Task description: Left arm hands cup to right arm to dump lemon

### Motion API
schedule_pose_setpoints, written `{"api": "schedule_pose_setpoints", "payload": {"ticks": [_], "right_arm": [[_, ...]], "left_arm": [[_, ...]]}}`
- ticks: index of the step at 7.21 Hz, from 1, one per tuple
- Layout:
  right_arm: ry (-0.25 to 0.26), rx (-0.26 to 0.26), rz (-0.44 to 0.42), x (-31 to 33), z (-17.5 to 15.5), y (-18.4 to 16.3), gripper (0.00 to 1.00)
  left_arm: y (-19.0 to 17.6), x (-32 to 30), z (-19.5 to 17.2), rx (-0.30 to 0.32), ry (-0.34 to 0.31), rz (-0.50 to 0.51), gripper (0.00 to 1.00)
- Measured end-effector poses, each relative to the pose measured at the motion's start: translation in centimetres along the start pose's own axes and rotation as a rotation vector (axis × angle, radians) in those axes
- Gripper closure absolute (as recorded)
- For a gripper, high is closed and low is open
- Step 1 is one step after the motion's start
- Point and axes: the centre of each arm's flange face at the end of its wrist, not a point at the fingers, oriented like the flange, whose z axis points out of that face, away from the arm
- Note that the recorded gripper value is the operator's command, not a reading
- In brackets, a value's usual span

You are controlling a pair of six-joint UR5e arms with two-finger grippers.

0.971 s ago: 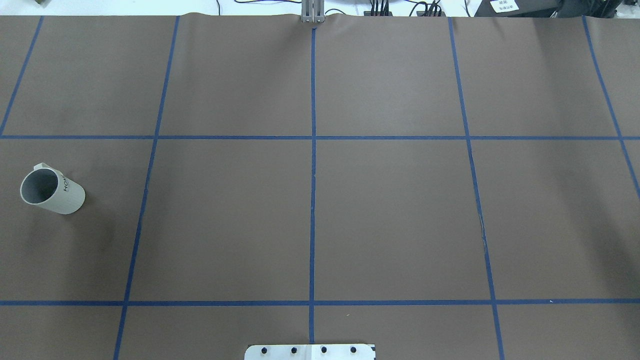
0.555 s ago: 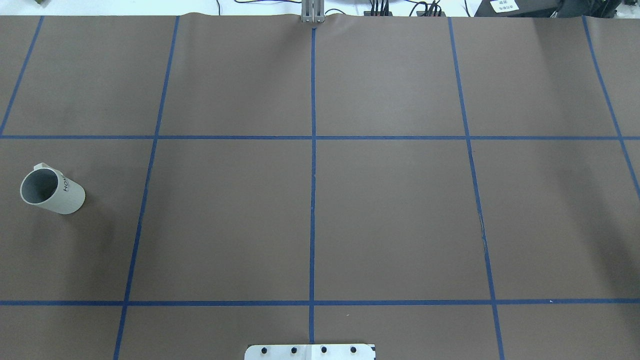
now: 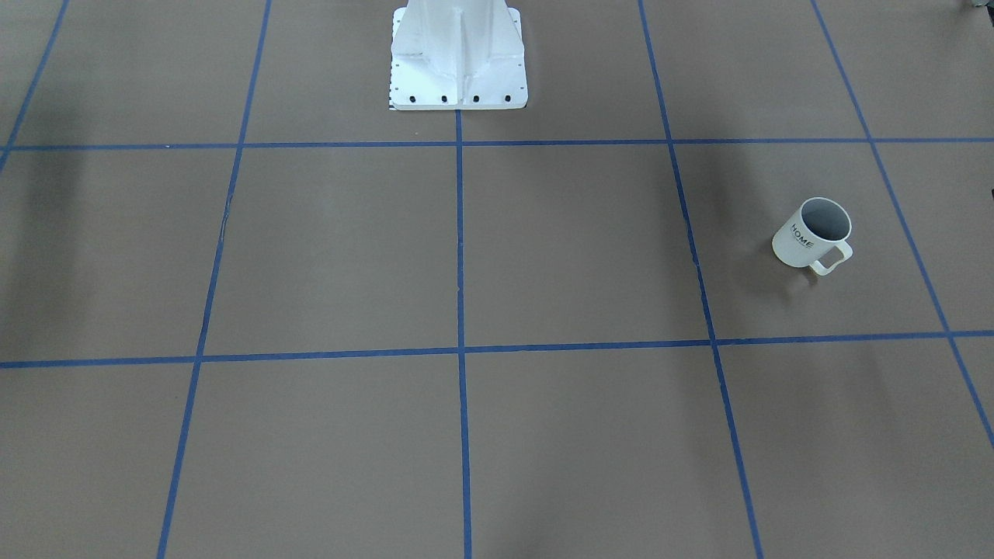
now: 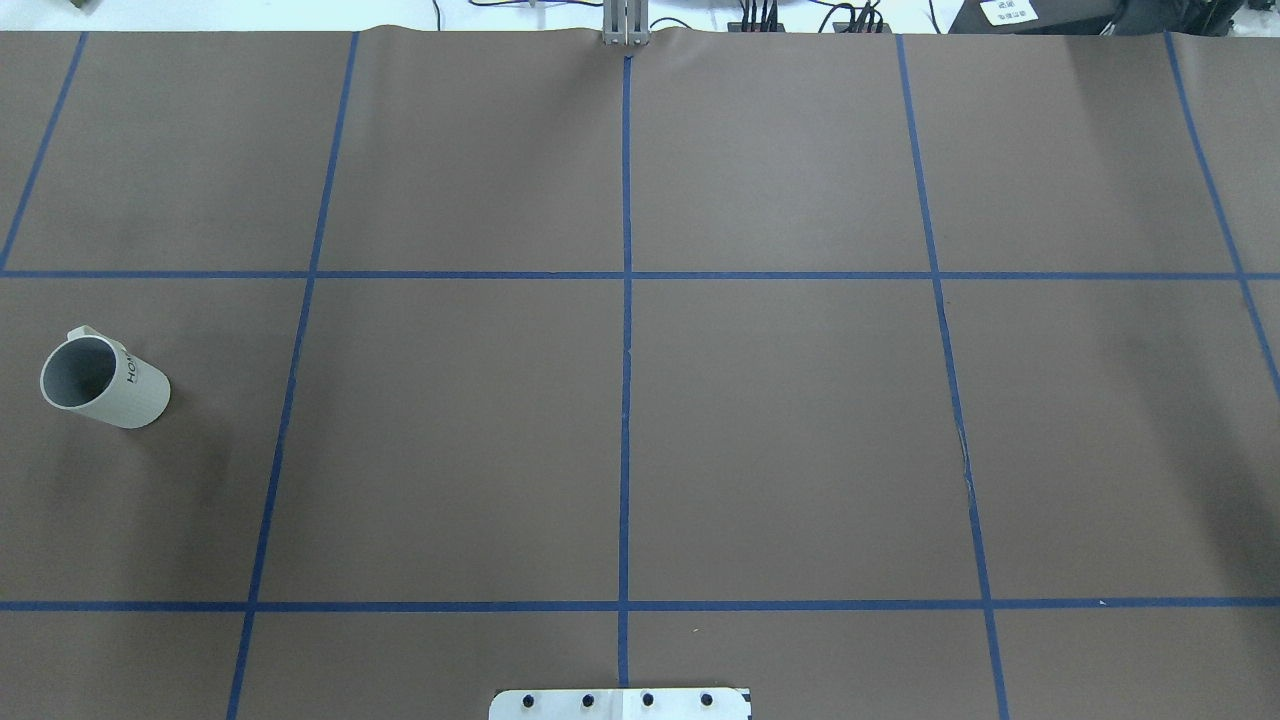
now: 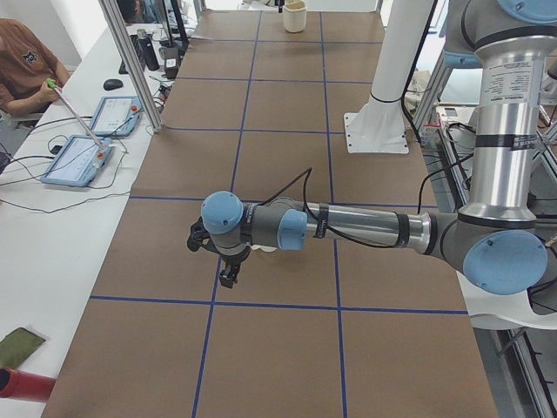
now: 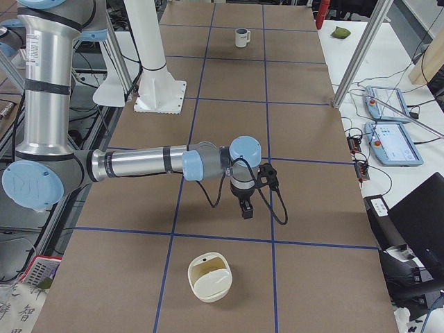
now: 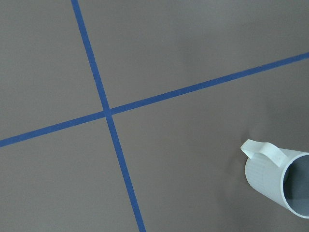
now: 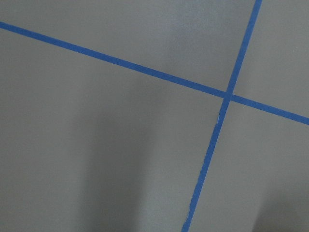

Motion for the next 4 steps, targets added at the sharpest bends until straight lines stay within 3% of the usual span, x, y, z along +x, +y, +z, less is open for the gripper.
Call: {"api": "schedule_pose_setpoints", "payload": {"ticks": [2, 4], "right_arm": [[0.007, 0.048, -0.047, -0.3, -0.3, -0.3, 0.0], [0.009, 0.059, -0.049, 0.2, 0.2, -0.1, 0.0]], "left_arm": [[-0.4, 0.0, 0.3, 0.005, 0.001, 0.007, 0.0], [-1.2, 1.6, 0.9, 0.02, 0.004, -0.057, 0.0]]}}
